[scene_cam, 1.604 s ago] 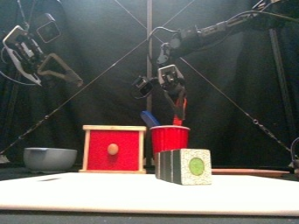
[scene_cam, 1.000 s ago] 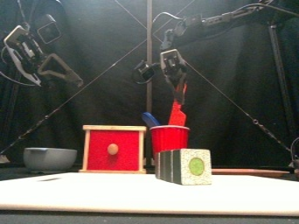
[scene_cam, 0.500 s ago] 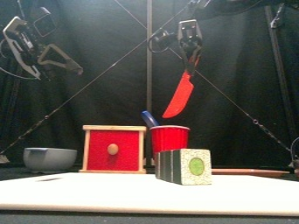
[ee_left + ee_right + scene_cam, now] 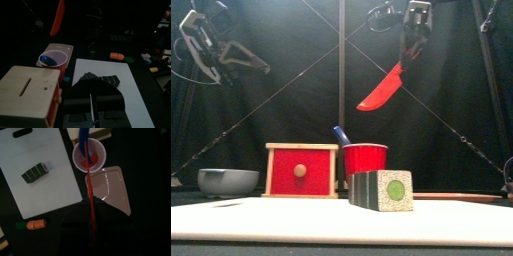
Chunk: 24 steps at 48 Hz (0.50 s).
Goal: Place sushi on board then cut the sushi with the knife then place the pieces on the plate
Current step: Grasp knife edge with left hand
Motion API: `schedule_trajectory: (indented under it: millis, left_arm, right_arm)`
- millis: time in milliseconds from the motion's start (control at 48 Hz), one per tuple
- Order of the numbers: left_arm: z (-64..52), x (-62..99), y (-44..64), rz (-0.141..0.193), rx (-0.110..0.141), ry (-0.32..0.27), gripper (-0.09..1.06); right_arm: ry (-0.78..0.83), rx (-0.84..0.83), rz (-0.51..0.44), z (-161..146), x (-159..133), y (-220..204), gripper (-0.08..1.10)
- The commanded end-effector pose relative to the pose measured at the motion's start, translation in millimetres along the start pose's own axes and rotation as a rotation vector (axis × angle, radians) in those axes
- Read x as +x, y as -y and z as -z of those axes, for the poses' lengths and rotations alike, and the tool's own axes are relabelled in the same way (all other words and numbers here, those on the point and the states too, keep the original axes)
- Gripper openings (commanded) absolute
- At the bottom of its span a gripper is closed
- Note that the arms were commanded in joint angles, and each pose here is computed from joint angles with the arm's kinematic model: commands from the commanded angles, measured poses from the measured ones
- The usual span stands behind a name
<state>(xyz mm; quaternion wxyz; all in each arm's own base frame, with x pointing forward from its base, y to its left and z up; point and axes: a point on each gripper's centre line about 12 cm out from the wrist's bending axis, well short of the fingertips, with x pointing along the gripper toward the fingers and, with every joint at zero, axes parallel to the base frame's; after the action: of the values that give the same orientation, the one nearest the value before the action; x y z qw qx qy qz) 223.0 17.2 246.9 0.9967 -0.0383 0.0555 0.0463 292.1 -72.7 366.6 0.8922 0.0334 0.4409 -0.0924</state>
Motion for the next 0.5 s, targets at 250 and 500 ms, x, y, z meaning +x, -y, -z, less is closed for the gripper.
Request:
schedule_trajectory:
  millis: [250,500]
  left_arm:
    - [-16.3,5.9,3.2,0.011,-0.007,0.079,-0.02]
    - [-17.5,20.1,20.8,0.074,-0.025,0.074,0.02]
  right_arm:
    - [0.302,-0.085,-0.081,44.9,17.4,-40.2,0.24]
    - [0.449,-0.116,-0.145,63.0,40.3,-63.5,0.24]
